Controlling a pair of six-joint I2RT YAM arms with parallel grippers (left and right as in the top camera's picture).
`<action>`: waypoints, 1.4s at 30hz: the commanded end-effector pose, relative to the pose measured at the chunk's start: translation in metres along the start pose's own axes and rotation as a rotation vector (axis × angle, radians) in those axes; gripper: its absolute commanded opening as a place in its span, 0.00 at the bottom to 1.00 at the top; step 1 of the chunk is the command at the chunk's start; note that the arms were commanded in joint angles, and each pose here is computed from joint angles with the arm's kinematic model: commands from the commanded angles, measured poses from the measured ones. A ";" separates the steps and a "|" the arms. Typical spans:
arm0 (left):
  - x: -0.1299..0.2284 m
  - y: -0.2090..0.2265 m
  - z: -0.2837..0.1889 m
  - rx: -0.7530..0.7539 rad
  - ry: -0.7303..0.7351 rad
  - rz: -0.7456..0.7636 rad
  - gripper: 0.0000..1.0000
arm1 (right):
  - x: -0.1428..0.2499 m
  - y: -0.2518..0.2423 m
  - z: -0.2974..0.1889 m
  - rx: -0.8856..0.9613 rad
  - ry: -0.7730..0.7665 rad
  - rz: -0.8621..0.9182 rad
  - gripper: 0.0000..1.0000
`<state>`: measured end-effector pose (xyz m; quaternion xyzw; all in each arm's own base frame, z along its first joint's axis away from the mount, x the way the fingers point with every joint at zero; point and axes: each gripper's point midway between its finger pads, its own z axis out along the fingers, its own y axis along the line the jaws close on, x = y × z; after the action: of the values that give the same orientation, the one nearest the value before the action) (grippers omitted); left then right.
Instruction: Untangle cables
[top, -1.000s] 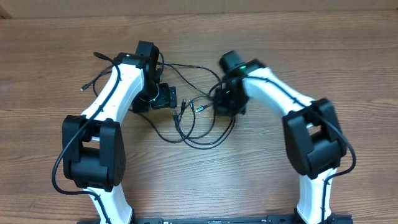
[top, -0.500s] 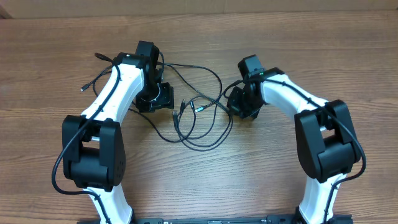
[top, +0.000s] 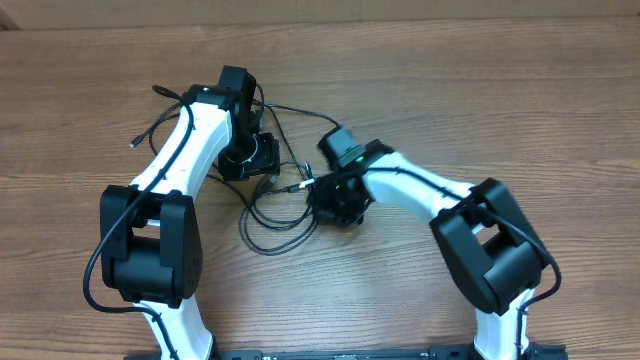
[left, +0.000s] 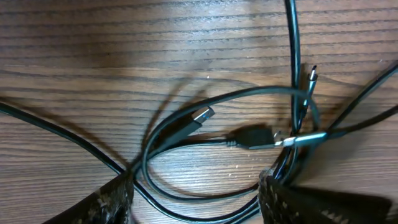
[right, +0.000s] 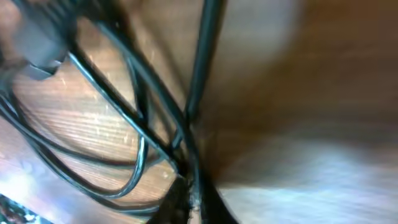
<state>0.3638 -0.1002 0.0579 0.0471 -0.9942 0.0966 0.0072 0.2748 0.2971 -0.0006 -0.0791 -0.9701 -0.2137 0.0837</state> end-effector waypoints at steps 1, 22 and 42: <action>-0.003 -0.004 -0.006 0.020 -0.019 0.013 0.65 | 0.013 -0.010 0.015 0.021 0.077 -0.012 0.04; 0.005 -0.016 -0.007 0.094 0.022 0.010 0.23 | -0.087 -0.097 -0.140 0.183 -0.226 0.095 0.15; 0.034 -0.093 0.011 0.037 0.001 0.046 0.42 | -0.123 -0.180 -0.182 0.177 -0.314 0.331 1.00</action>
<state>0.3378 -0.1889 0.0621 0.0050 -0.9892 0.1443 0.0253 0.3800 0.0451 0.0636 -0.2628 -0.9596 -0.0986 -0.0200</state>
